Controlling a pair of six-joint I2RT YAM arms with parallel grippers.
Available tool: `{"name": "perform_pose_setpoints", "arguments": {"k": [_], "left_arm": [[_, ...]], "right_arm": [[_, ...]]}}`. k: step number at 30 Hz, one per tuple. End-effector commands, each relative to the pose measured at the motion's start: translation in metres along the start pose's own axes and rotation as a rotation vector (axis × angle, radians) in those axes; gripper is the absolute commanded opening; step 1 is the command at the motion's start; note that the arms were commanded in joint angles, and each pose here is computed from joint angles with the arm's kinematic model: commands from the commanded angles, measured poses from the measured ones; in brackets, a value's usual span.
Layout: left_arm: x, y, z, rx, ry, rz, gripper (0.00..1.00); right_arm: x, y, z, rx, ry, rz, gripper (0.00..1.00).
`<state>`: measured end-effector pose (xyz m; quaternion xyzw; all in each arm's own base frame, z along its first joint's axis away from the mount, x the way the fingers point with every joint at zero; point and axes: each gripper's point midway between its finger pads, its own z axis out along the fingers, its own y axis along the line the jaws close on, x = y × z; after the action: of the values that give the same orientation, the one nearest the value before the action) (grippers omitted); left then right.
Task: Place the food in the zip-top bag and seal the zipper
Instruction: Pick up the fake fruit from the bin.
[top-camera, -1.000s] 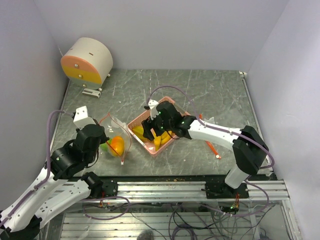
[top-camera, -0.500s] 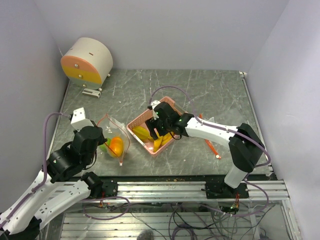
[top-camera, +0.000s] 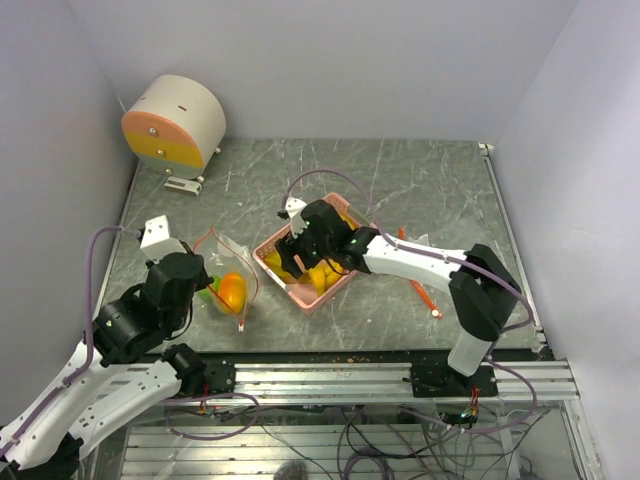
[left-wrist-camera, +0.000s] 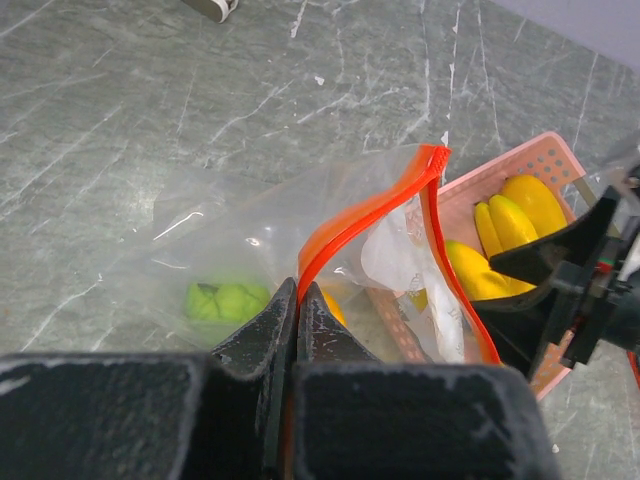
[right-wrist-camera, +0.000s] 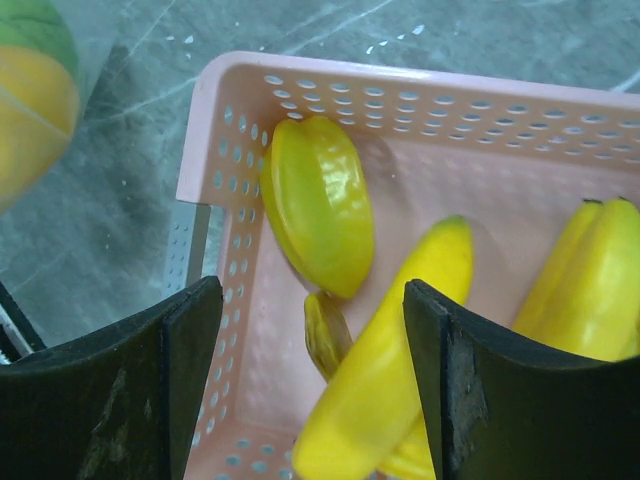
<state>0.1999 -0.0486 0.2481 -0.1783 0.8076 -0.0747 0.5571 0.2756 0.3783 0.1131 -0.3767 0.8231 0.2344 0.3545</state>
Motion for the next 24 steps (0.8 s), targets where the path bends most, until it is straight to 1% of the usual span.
{"name": "perform_pose_setpoints", "arguments": {"k": [1,9,16,22,24], "left_arm": [[-0.011,0.000,-0.003,-0.010,-0.022,-0.012,0.07],[-0.011,0.003,-0.004,-0.014,-0.029,-0.017,0.07],[-0.012,0.007,-0.007,-0.027,-0.026,-0.013,0.07],[-0.014,0.010,-0.008,-0.029,-0.038,-0.016,0.07],[-0.013,0.010,-0.007,-0.034,-0.033,-0.013,0.07]], "right_arm": [[-0.002,0.006,0.023,-0.064,-0.033,-0.074,0.73],[-0.003,0.016,0.044,-0.154,-0.078,-0.171,0.73],[0.026,0.008,0.075,-0.156,0.003,-0.179,0.73],[0.036,0.007,0.085,-0.165,0.012,-0.178,0.72],[0.049,0.005,0.093,-0.161,0.049,-0.171,0.69]]}}
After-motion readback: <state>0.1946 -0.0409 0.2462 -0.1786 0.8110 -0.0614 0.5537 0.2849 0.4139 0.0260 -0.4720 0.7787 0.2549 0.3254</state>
